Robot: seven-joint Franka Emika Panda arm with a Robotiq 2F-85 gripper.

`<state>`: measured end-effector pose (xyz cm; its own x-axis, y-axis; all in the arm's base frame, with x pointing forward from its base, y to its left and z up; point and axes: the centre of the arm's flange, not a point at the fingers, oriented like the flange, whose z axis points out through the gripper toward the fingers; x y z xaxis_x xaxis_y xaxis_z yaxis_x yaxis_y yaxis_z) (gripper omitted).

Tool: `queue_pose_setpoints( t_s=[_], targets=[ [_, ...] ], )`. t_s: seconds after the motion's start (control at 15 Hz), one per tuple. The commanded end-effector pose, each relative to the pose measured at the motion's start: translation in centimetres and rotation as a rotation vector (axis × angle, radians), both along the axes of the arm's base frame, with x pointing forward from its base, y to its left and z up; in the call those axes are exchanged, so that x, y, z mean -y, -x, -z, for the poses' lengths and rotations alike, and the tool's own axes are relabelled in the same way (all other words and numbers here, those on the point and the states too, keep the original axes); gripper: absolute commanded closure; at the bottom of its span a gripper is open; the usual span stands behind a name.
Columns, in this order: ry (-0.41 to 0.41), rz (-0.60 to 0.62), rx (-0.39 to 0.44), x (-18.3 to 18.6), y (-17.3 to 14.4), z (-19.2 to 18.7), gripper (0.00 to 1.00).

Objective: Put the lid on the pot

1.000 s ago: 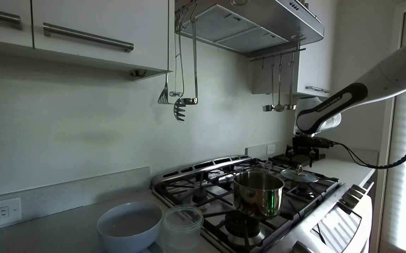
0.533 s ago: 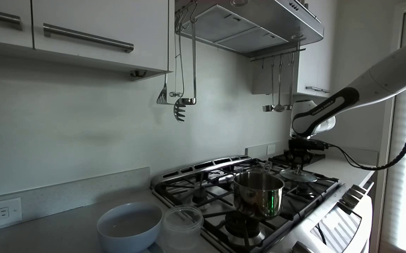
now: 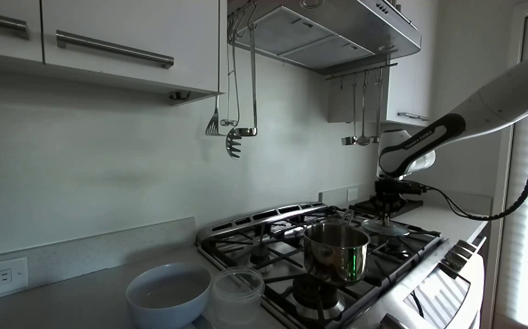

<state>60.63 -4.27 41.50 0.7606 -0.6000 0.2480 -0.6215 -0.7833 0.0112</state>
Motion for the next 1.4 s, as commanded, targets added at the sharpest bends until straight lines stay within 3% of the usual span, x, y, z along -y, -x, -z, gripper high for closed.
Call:
queue_pose_setpoints(
  t_s=[0.0, 0.73, 1.33],
  targets=[
    [0.011, -0.021, -0.02, -1.0, -0.1, -1.4, 0.96],
    [0.111, -0.25, -0.09, -5.9, 5.3, -10.2, 0.96],
    [0.15, -0.595, 0.054, -11.8, 9.8, -15.2, 0.96]
  ],
)
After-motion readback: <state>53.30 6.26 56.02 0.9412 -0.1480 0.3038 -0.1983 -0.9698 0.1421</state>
